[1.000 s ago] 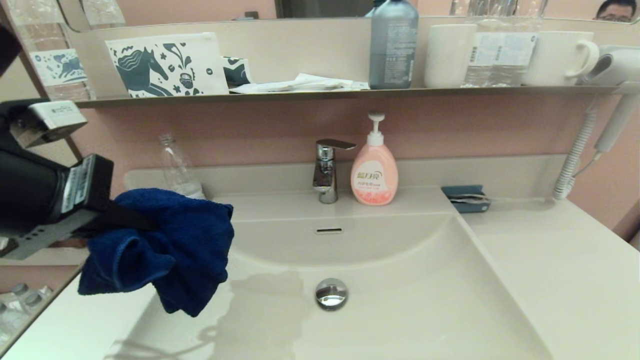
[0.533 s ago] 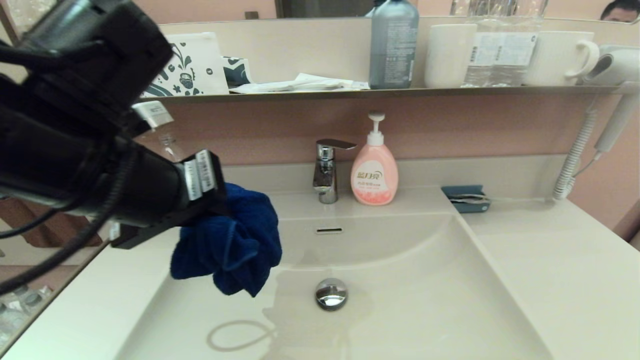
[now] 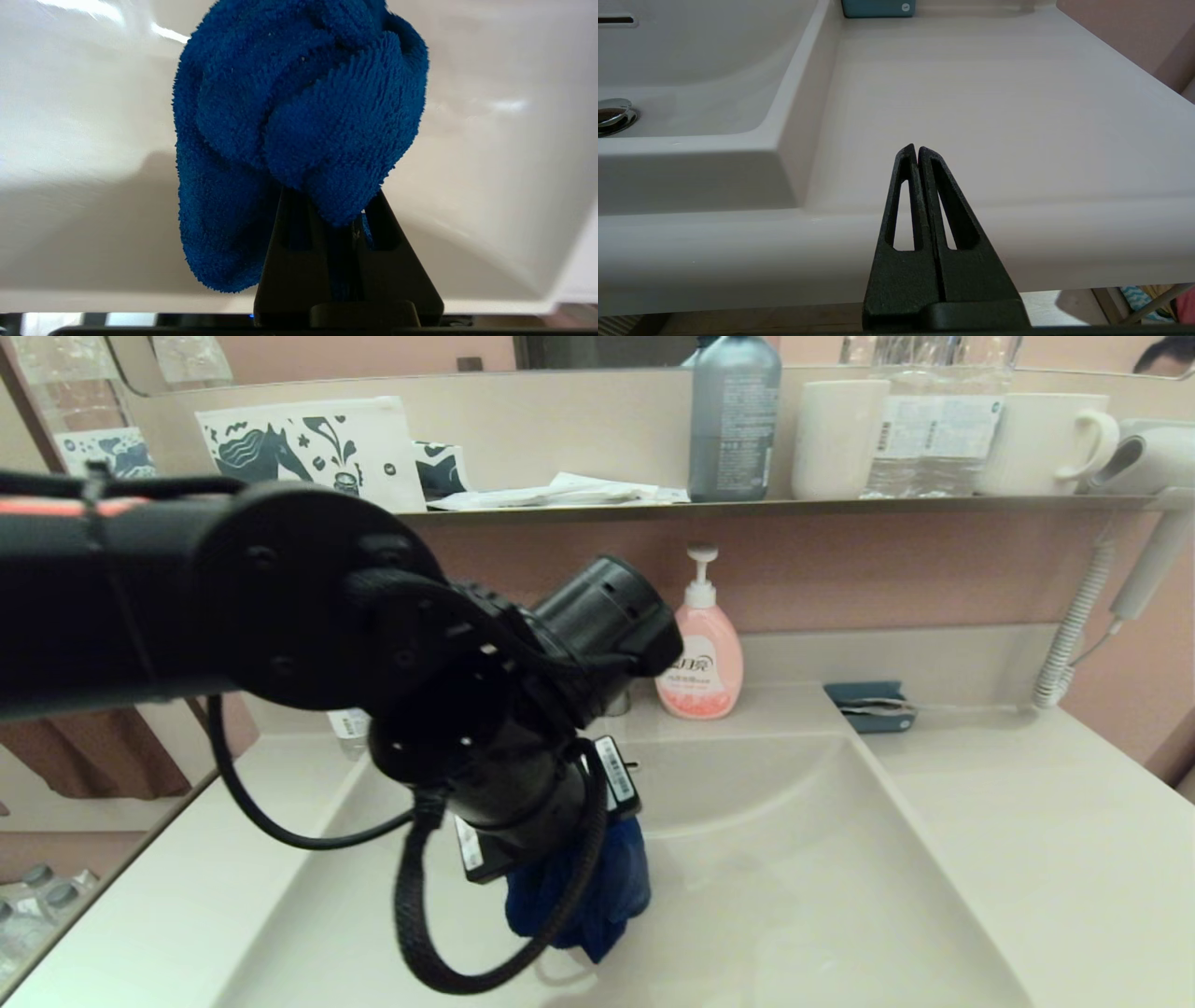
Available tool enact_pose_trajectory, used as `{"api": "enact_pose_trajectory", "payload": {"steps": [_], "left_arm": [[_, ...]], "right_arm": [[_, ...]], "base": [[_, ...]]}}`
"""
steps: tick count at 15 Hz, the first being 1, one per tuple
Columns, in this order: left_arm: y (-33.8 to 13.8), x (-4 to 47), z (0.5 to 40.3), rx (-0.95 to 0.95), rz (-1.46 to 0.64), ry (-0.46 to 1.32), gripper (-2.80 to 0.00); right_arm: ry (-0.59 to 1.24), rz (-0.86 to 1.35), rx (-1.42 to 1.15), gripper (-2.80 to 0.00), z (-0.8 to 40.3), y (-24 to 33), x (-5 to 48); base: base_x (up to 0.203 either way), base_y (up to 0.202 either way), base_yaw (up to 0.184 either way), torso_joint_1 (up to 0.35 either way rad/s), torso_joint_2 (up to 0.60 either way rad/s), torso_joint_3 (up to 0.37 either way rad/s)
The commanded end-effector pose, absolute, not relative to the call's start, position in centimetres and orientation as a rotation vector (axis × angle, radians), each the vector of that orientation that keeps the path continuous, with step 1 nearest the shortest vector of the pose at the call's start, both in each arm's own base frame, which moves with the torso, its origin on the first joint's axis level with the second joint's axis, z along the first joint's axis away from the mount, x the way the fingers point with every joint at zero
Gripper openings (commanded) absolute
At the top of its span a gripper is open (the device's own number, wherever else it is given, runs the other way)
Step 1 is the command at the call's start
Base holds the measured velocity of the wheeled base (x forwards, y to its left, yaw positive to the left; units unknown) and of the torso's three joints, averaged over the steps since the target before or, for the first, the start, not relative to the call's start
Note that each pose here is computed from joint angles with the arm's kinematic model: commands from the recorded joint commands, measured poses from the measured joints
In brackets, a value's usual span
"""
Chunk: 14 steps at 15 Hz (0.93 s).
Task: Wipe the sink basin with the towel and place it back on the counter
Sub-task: Wipe the sink
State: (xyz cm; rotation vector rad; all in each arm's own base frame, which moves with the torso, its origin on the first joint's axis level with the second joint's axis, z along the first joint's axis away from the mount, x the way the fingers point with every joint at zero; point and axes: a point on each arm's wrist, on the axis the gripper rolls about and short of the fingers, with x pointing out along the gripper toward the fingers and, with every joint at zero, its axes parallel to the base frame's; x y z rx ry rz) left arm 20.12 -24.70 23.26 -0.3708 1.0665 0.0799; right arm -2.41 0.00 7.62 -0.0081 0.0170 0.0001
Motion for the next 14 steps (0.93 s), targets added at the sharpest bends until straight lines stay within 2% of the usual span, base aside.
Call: {"api": "enact_pose_trajectory", "payload": {"steps": [1,3,9,14], "left_arm": [[-28.1,20.7,19.1,-0.284,0.131,1.127,-2.80],[-30.5,20.8,16.8,-0.238,0.139,1.146,-2.80],[-35.9,18.9,15.4,-0.178,0.030,1.137,-2.80],[-36.6,18.4,17.3,-0.275,-0.075,1.084,-2.80]], "right_arm": [[0.018,0.000,-0.008,-2.80,7.6,0.0,-2.4],[0.018,0.000,-0.009,-2.80,7.6,0.0,-2.4],[0.018,0.000,-0.008,-2.80,7.6,0.0,-2.4],[0.018,0.000,-0.008,-2.80,7.6,0.0,-2.4]], "base": [[0.000,0.000,0.000,0.000,0.00,0.000],[0.000,0.000,0.000,0.000,0.00,0.000],[0.000,0.000,0.000,0.000,0.00,0.000],[0.000,0.000,0.000,0.000,0.00,0.000]]}}
